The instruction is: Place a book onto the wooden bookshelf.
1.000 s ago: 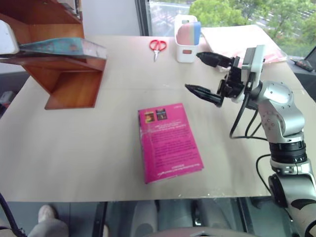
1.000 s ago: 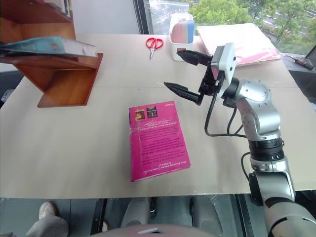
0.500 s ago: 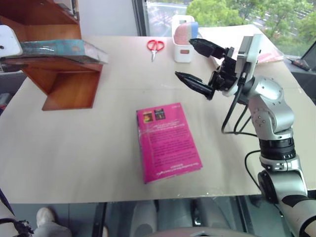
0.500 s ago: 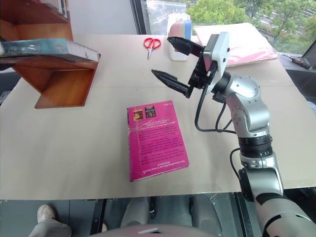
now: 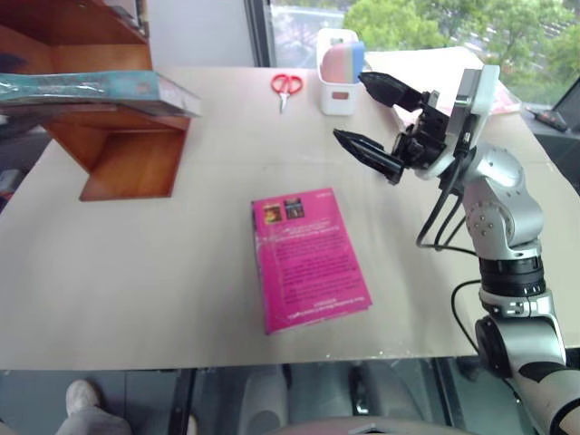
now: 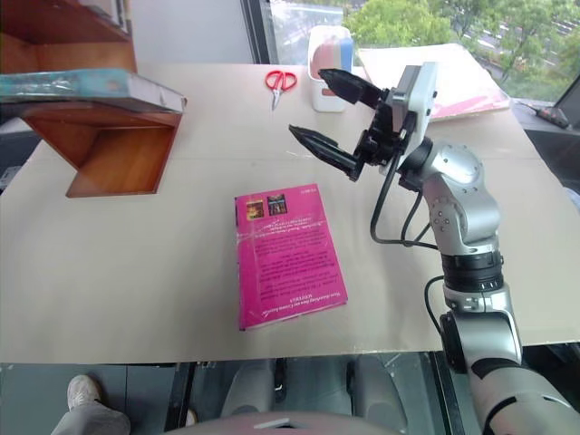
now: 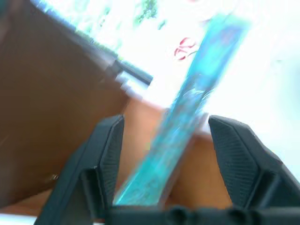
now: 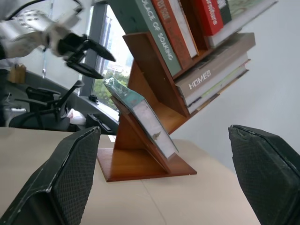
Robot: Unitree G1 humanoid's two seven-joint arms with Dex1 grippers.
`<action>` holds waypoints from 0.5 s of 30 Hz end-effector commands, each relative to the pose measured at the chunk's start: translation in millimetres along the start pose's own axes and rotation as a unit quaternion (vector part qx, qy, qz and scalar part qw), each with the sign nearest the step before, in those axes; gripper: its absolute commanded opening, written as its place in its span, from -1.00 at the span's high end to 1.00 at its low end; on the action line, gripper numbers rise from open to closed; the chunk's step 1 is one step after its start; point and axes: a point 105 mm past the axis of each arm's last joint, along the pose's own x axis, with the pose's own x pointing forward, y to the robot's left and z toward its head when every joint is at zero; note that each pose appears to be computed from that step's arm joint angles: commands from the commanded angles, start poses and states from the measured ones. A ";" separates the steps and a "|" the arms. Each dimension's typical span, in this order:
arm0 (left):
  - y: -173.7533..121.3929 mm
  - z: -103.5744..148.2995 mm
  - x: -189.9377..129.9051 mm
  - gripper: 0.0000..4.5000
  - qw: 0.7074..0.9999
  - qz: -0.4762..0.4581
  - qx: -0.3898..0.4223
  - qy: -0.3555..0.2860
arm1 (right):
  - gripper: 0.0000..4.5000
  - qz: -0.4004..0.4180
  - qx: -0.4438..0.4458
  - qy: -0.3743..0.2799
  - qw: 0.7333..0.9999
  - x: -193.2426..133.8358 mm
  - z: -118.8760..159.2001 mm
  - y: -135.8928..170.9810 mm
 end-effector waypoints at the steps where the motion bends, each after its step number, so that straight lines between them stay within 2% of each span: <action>1: -32.9 48.8 5.6 -0.40 0.995 -0.043 -0.055 -0.068 | -1.00 -0.006 -0.007 -0.036 0.999 0.1 22.6 -2.3; 4: -75.7 53.5 41.8 -0.40 0.979 -0.082 -0.139 -0.127 | -1.00 -0.010 0.006 0.006 1.000 -13.0 13.4 -0.5; 7: -96.9 36.5 73.5 -0.40 0.966 -0.036 -0.207 -0.148 | -1.00 -0.015 0.005 0.118 0.993 -41.3 -16.2 5.0; 9: -118.8 16.0 94.0 -0.40 0.954 -0.025 -0.266 -0.133 | -1.00 -0.045 -0.006 0.203 0.978 -69.4 -37.7 3.2; 11: -141.3 -13.2 109.6 -0.40 0.943 0.000 -0.319 -0.094 | -1.00 -0.106 -0.003 0.254 0.961 -98.8 -48.6 -4.6; 14: -164.5 -48.0 113.2 -0.76 0.939 0.027 -0.340 -0.043 | -1.00 -0.188 0.015 0.312 0.931 -136.1 -59.5 -9.6; 15: -168.7 -60.6 110.7 -0.97 0.943 0.042 -0.329 -0.017 | -1.00 -0.197 0.017 0.328 0.924 -145.9 -60.9 -5.5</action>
